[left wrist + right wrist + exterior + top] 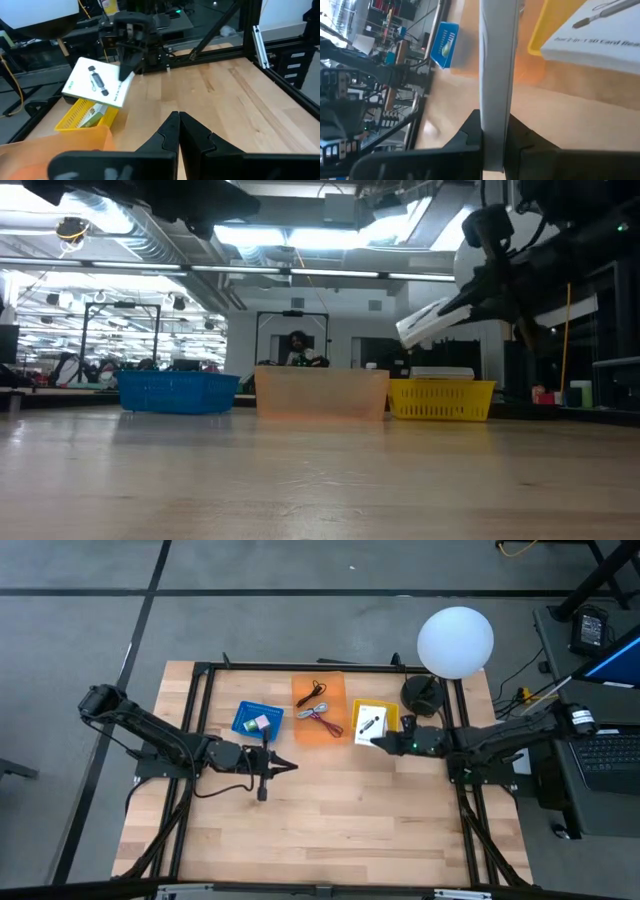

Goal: Pick and place items into bin
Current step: Put the white USB box into the yellow bin

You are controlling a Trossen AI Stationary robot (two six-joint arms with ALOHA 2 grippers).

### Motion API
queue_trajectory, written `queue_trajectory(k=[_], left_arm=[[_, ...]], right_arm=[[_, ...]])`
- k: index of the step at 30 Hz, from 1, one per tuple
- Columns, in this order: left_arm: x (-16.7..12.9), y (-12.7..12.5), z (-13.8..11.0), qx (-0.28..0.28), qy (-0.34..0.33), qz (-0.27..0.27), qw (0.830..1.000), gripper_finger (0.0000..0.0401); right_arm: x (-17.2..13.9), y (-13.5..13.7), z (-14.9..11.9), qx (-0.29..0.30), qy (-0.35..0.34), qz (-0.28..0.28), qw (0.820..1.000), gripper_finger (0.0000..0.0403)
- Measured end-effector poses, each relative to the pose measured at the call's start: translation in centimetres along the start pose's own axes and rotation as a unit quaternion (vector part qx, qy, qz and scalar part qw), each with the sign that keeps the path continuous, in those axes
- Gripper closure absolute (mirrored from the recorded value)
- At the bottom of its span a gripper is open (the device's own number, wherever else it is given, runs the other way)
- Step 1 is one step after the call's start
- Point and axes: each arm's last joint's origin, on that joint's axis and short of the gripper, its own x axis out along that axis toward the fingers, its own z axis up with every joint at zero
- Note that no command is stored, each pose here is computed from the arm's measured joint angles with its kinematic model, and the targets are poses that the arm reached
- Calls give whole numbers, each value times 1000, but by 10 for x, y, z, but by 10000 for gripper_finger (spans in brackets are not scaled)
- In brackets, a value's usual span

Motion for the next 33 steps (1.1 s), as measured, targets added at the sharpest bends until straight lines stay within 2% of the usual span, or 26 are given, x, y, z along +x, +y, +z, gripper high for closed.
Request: queue_trajectory(k=[6,10,18,33], left_arm=[[-1,-3,0,1,-1,-5,1000,399],[-2,-5,0,-1,-2,-10,1000,398],[-3,-8,1,0,-3,-16,1000,398],[-3,-8,1,0,-2,-16,1000,398]], right_arm=[[5,-7,15,19,2,-15,1000,384],[7,-14,24,34,33,-31,998,385],[9,-17,34,57,54,-25,997,381],[10,-23,48,82,39,-32,995,378]])
